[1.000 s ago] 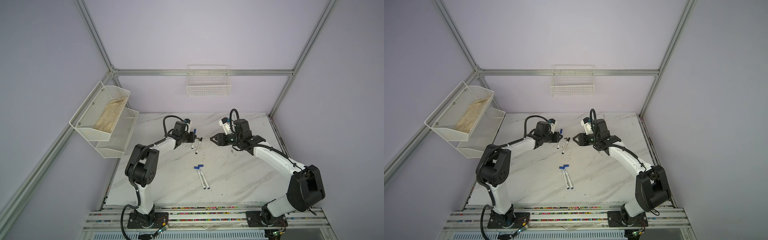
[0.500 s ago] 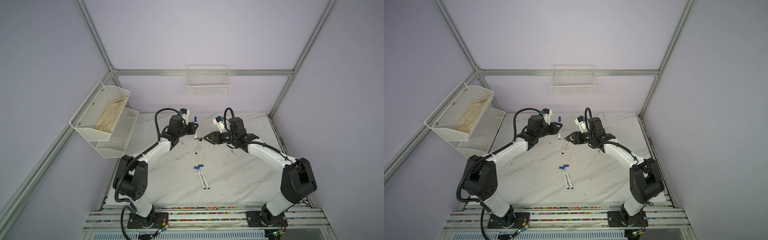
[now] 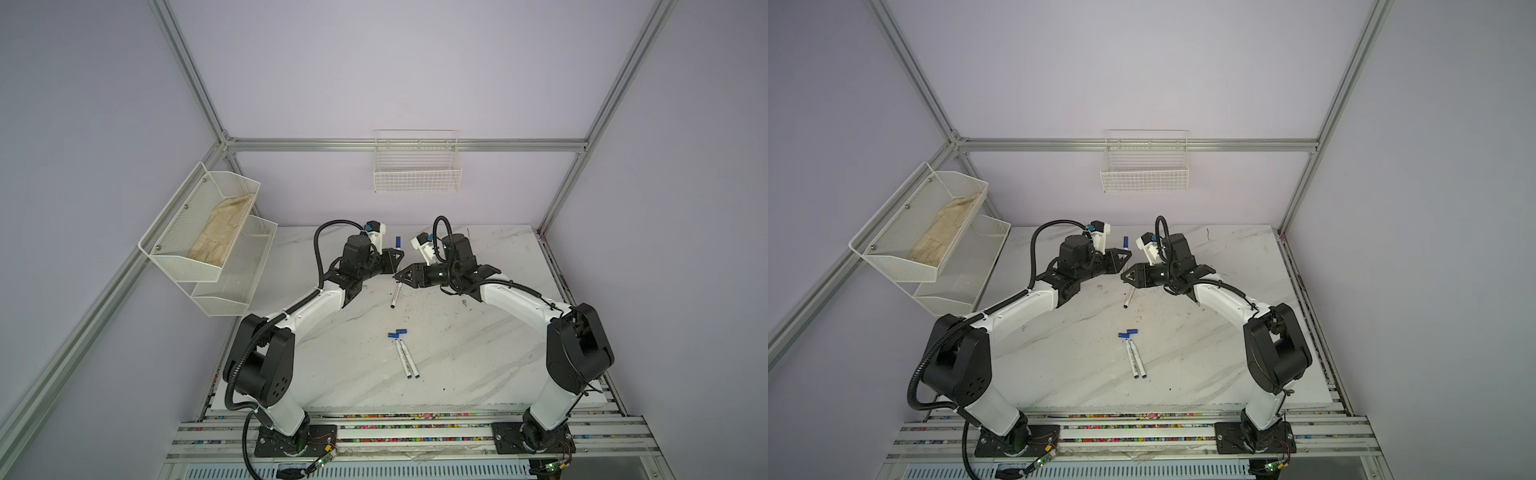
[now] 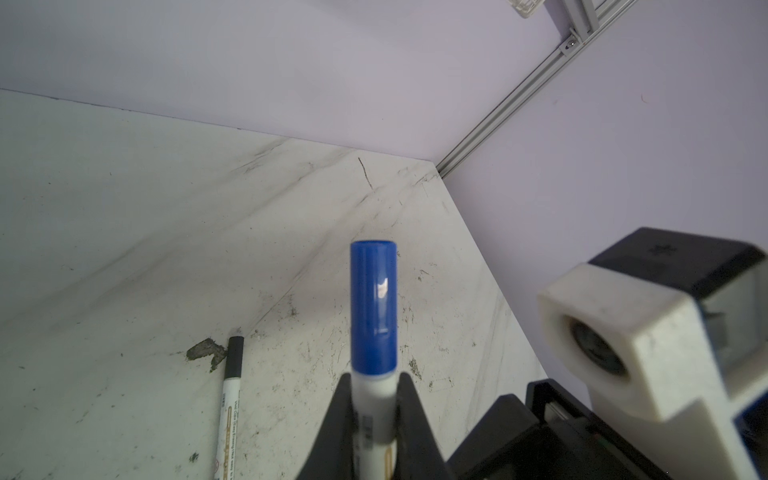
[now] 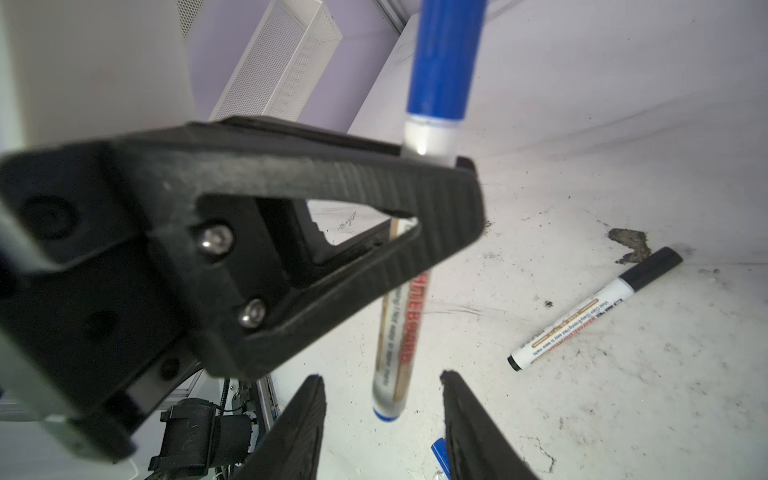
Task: Insert the pens into the pen caps
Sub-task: 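Close the right gripper on the capped marker while the left gripper releases it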
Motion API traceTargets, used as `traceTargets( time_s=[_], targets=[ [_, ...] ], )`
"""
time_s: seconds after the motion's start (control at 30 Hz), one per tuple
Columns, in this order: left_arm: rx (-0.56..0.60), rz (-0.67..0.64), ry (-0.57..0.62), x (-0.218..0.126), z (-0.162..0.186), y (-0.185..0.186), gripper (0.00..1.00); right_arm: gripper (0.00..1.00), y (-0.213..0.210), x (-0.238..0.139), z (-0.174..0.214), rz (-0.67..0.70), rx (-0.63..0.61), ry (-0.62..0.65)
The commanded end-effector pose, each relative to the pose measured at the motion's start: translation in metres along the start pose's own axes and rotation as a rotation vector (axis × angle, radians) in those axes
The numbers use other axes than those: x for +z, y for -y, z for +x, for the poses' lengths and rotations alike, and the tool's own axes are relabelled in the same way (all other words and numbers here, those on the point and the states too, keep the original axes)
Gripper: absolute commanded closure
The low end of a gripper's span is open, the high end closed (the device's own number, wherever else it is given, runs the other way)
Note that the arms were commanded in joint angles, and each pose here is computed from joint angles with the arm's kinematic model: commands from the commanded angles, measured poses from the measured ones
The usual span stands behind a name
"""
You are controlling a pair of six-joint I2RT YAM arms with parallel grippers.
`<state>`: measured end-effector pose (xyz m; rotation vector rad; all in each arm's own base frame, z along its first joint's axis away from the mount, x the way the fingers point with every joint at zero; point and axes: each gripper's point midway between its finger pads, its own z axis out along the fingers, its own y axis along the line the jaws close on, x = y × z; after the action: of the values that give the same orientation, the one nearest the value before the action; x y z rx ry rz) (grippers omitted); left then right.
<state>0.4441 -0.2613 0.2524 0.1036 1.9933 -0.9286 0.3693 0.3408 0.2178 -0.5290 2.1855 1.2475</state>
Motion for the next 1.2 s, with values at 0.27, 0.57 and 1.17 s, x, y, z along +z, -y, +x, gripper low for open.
traceTargets(
  time_s=[0.27, 0.57, 1.17],
  targets=[
    [-0.005, 0.064, 0.039, -0.013, -0.002, 0.023, 0.89, 0.60, -0.008, 0.002, -0.020, -0.027, -0.022, 0.069],
    [-0.013, 0.072, 0.032, -0.013, 0.003, 0.025, 0.89, 0.85, -0.009, 0.002, -0.023, -0.041, -0.007, 0.090],
    [0.032, 0.134, 0.048, -0.067, 0.019, 0.041, 0.46, 0.97, 0.033, 0.008, -0.012, 0.134, 0.153, 0.094]
  ],
)
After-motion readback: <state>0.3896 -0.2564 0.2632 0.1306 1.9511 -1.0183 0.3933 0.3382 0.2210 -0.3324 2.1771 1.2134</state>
